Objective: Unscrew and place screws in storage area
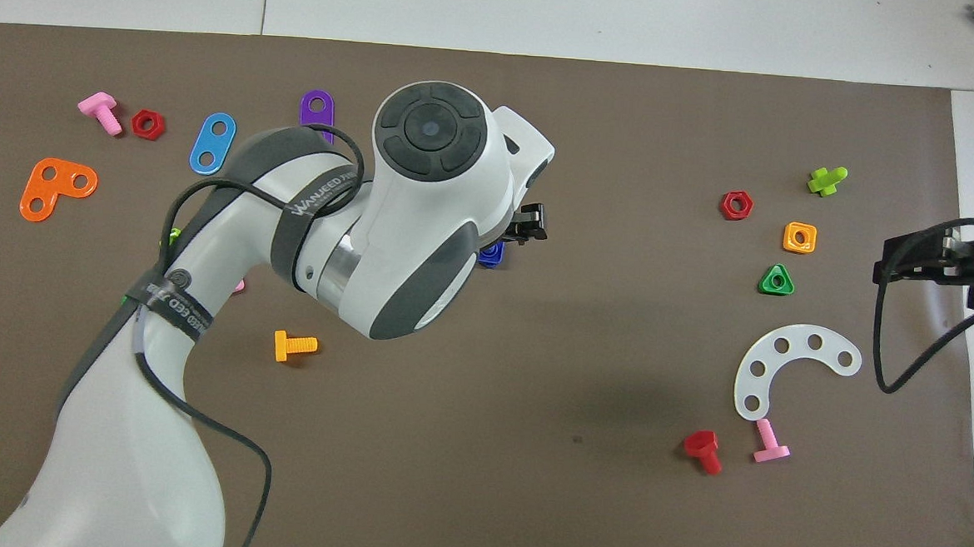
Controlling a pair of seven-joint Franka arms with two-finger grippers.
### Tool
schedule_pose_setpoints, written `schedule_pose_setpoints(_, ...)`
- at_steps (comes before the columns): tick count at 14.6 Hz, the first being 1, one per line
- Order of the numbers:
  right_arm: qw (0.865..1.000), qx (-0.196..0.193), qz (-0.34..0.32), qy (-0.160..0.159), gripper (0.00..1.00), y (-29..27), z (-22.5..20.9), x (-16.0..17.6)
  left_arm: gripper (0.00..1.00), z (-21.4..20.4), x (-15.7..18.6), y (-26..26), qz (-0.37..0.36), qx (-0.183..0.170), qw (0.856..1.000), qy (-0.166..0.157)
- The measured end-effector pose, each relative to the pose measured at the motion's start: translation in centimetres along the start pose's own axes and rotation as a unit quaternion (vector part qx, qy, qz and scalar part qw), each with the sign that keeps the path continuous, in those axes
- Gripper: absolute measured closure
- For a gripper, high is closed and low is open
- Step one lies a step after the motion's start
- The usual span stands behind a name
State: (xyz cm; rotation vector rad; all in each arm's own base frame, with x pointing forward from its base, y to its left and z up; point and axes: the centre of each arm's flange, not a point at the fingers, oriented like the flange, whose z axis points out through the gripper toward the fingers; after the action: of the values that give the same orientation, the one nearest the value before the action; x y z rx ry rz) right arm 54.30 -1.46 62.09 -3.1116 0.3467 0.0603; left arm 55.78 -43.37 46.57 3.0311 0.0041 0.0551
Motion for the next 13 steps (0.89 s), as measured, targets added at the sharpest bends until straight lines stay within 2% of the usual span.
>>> schedule_pose_setpoints(7, 1.000, 0.000, 0.000, 0.000, 0.00, 0.0, 0.0, 0.0, 0.09, 6.8, 2.4, -0.4, 0.012, 0.019, 0.998, 0.055)
schedule_pose_setpoints(13, 1.000, 0.000, 0.000, 0.000, 0.00, 0.0, 0.0, 0.0, 0.12, 11.1, 2.1, -1.9, 0.028, 0.019, 0.998, 0.060)
